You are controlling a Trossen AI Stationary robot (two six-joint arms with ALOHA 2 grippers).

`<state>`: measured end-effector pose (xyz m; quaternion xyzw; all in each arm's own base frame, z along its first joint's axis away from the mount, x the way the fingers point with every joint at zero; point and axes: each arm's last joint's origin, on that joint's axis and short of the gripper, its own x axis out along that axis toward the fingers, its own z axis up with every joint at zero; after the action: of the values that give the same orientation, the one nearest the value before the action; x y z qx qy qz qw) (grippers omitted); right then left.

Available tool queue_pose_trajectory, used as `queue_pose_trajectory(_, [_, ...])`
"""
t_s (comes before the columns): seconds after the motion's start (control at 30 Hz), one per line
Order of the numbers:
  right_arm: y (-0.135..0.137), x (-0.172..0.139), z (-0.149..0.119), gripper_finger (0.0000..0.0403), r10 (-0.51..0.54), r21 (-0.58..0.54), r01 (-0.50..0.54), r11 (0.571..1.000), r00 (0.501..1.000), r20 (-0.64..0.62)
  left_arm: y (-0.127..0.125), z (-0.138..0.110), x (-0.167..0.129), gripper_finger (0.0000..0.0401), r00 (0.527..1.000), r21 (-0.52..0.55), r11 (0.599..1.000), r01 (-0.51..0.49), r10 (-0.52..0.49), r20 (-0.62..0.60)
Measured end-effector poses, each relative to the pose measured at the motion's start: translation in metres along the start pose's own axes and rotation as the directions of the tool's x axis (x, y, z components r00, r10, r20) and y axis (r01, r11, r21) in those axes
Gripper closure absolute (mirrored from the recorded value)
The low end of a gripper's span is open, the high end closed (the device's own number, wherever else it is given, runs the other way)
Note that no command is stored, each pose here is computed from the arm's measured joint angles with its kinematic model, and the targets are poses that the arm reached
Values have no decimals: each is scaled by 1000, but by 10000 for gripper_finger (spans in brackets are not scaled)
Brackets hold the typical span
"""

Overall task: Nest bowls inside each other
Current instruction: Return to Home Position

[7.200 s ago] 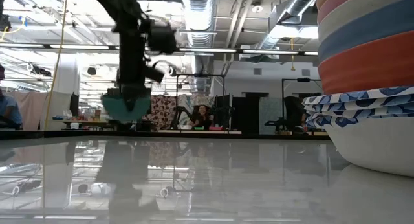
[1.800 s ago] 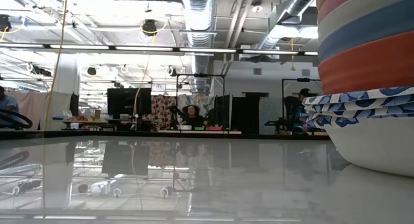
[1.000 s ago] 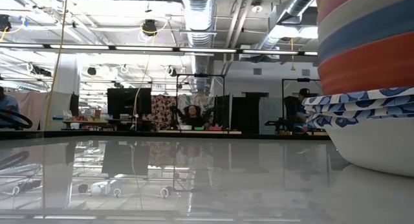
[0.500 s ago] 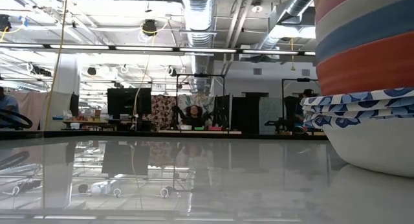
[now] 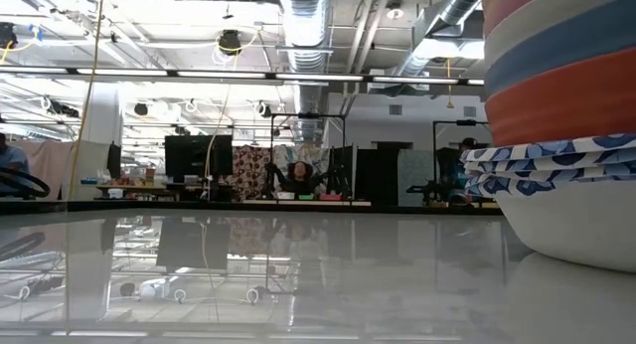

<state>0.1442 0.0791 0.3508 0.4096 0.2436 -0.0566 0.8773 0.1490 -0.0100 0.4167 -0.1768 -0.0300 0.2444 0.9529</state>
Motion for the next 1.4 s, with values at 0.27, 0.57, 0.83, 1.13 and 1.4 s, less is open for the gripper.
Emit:
queue_pose_trajectory(0.27, [0, -47, 34, 193, 181, -238, -105, 966, 928, 326, 8, 9, -16, 218, 998, -106, 992, 61, -60, 18])
queue_pose_trajectory(0.57, [-13, -100, 53, 193, 347, -503, -65, 862, 799, 491, 12, 12, -21, 218, 991, -88, 987, 137, -137, 2])
queue_pose_trajectory(0.83, [-52, -144, 49, 193, 407, -499, -80, 863, 696, 592, 32, 30, -50, 218, 963, -61, 963, 262, -257, 78])
queue_pose_trajectory(1.13, [-91, -139, 24, 193, 473, -530, -103, 841, 613, 633, 53, 2, -62, 218, 966, -49, 968, 248, -244, 82])
queue_pose_trajectory(1.4, [-108, -118, 8, 193, 480, -542, -77, 837, 579, 659, 75, -73, -51, 218, 941, -181, 932, 313, -279, 193])
